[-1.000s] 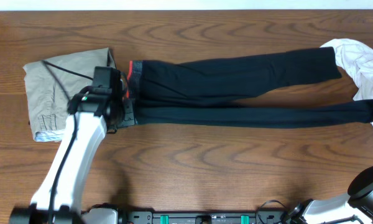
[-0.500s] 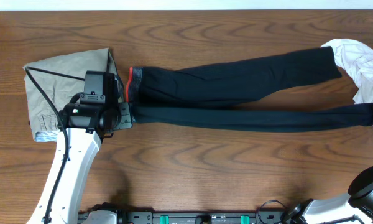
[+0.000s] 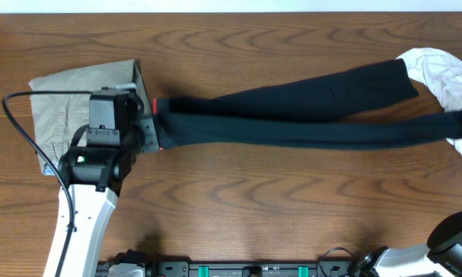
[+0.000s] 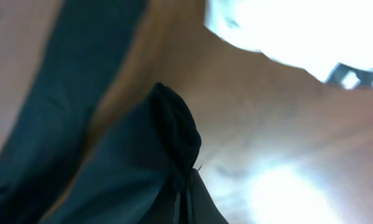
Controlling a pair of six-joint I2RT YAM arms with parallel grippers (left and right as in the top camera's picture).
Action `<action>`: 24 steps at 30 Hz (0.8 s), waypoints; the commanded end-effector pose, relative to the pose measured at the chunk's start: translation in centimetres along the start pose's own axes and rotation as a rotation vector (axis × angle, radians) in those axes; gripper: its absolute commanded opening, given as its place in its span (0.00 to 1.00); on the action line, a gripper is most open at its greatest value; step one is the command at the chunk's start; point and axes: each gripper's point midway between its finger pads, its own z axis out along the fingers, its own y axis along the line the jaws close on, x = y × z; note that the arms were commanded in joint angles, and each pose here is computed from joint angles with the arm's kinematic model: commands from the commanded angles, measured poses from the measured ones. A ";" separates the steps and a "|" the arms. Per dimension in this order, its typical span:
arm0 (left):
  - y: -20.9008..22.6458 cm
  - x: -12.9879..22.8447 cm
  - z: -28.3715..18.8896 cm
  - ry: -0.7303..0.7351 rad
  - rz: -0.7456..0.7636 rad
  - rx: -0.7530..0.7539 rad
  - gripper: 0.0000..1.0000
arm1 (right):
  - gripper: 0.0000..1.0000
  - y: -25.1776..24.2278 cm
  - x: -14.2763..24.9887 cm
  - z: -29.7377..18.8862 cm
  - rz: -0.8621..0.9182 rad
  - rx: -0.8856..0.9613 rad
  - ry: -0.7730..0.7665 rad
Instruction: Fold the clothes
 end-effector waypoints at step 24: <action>3.1 -2.7 11.1 0.005 0.013 -0.232 0.06 | 0.05 8.4 -9.3 15.3 -0.209 -0.029 -0.242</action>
